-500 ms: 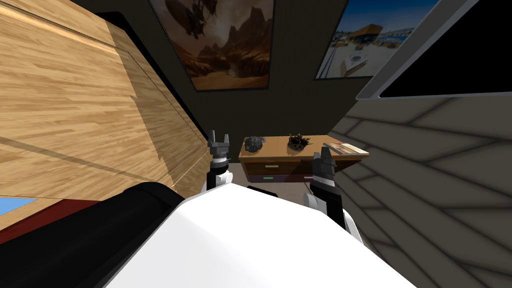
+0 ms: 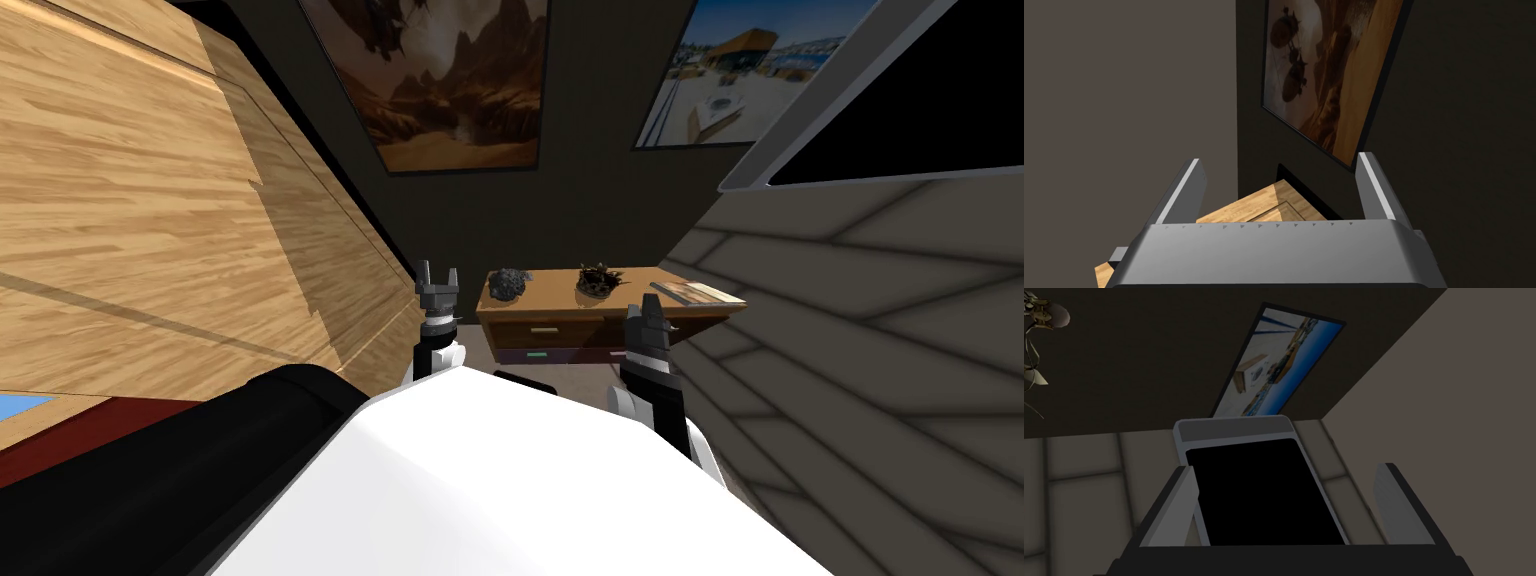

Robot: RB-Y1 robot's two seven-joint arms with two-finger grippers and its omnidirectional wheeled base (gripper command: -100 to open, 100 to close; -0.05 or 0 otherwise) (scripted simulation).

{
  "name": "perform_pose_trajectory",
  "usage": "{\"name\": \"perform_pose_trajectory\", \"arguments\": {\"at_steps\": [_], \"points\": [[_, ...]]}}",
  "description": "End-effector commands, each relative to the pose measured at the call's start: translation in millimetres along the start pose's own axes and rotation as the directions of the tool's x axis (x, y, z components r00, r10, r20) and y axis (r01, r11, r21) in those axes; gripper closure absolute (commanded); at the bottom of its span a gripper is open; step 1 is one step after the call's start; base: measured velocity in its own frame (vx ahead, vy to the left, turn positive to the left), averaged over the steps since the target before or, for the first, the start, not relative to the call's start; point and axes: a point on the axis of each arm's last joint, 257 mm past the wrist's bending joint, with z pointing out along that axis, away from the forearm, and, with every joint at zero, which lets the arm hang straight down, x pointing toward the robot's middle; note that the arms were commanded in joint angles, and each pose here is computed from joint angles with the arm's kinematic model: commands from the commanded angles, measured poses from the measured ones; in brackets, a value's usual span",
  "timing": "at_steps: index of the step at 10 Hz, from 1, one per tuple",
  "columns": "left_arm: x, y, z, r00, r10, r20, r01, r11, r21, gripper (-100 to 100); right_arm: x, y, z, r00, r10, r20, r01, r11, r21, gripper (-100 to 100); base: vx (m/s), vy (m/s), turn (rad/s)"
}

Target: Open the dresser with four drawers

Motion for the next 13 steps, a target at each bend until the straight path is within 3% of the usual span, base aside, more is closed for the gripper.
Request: {"name": "perform_pose_trajectory", "arguments": {"at_steps": [1, 4, 5, 9, 13], "points": [[0.0, 0.0, 0.0, 1.0, 0.0, 0.0, 0.0, 1.0, 0.0, 0, 0.0, 0.0, 0.0, 1.0, 0.0, 0.0, 0.0, 1.0, 0.0, 0, 0.0, 0.0, 0.0], [0.0, 0.0, 0.0, 1.0, 0.0, 0.0, 0.0, 1.0, 0.0, 0, 0.0, 0.1, 0.0, 1.0, 0.0, 0.0, 0.0, 1.0, 0.0, 0, 0.0, 0.0, 0.0], [0.0, 0.0, 0.0, 1.0, 0.0, 0.0, 0.0, 1.0, 0.0, 0, 6.9, -5.8, 0.0, 0.999, -0.029, -0.036, 0.03, 1.0, 0.01, -100, -0.007, -0.001, 0.074], [0.0, 0.2, -0.1, 1.0, 0.0, 0.0, 0.0, 1.0, -0.001, 0, 36.0, -42.5, -3.5, 0.975, -0.152, -0.162, 0.166, 0.983, 0.079, -100, -0.046, -0.003, 0.167], [0.0, 0.2, -0.1, 1.0, 0.0, 0.0, 0.0, 1.0, -0.001, 0, 70.9, -101.7, -16.7, 0.904, -0.294, -0.311, 0.358, 0.918, 0.172, -100, -0.08, -0.002, 0.288]]}}
